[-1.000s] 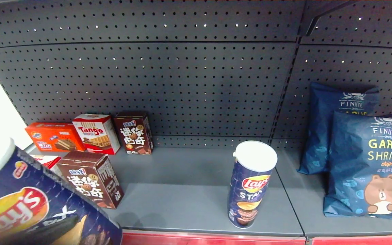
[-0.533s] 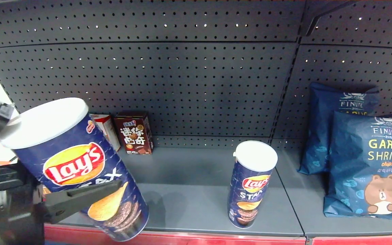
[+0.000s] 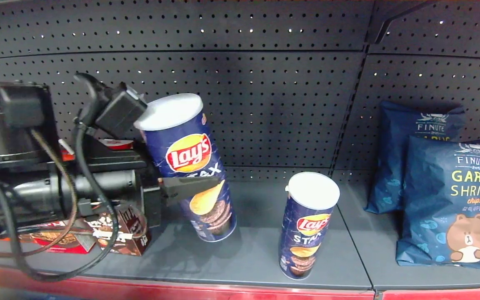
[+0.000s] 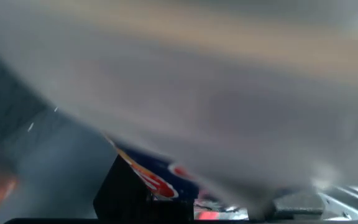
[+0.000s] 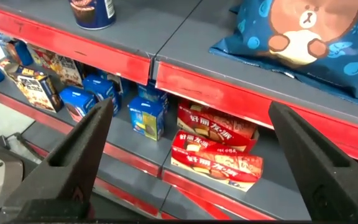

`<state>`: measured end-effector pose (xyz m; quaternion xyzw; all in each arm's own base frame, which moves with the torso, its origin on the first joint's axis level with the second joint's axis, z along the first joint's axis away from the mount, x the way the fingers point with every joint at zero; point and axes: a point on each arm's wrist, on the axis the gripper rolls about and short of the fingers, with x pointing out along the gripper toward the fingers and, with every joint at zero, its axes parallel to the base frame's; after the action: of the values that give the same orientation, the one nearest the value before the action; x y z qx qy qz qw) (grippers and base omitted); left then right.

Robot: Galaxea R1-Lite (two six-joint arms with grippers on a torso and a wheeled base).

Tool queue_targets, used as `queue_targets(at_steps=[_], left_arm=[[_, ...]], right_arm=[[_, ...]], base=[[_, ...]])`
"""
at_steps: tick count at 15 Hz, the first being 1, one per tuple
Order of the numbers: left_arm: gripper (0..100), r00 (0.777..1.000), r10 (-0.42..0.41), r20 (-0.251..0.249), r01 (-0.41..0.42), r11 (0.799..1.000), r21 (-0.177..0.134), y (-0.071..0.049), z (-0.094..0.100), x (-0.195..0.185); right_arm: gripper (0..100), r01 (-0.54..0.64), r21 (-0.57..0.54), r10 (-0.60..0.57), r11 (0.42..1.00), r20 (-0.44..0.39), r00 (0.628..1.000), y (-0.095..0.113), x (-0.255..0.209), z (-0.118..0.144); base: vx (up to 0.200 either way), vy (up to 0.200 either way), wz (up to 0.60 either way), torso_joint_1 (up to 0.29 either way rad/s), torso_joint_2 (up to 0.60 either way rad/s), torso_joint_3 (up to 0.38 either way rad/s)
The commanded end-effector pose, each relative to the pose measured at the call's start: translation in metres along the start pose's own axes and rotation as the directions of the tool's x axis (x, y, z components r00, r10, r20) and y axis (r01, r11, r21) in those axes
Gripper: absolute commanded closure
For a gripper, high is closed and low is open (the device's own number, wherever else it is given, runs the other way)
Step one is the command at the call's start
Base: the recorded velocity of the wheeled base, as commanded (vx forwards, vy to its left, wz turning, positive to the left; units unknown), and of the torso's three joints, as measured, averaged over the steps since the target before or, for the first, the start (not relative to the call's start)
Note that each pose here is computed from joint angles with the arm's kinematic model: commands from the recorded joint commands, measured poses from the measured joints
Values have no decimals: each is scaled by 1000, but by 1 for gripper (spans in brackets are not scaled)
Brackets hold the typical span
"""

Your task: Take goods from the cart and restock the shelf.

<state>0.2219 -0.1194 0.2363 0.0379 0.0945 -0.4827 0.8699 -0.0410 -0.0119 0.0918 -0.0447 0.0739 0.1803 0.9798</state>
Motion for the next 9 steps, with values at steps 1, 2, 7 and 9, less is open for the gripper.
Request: queue_targets(at_steps=[1,2,7,9], left_arm=[[100,998,-19,-53,17,999,-33,21,-13,37],[100,998,-20,-60,18,999,-38,26,-15,44],[100,996,-82,-32,82,997,10,45,-11,69],[100,995,-89,-50,92,994,54,54,-17,84]], right_arm=[[0,-1,1,1,1000,-4,1000,0,0,-1],[0,-1,1,1,1000,-4,1000,0,0,-1],[0,-1,1,1,1000,-4,1000,0,0,-1],[0,-1,1,1,1000,-4,1000,0,0,-1]], base=[[0,0,0,0,0,0],[0,0,0,0,0,0],[0,0,0,0,0,0],[0,0,0,0,0,0]])
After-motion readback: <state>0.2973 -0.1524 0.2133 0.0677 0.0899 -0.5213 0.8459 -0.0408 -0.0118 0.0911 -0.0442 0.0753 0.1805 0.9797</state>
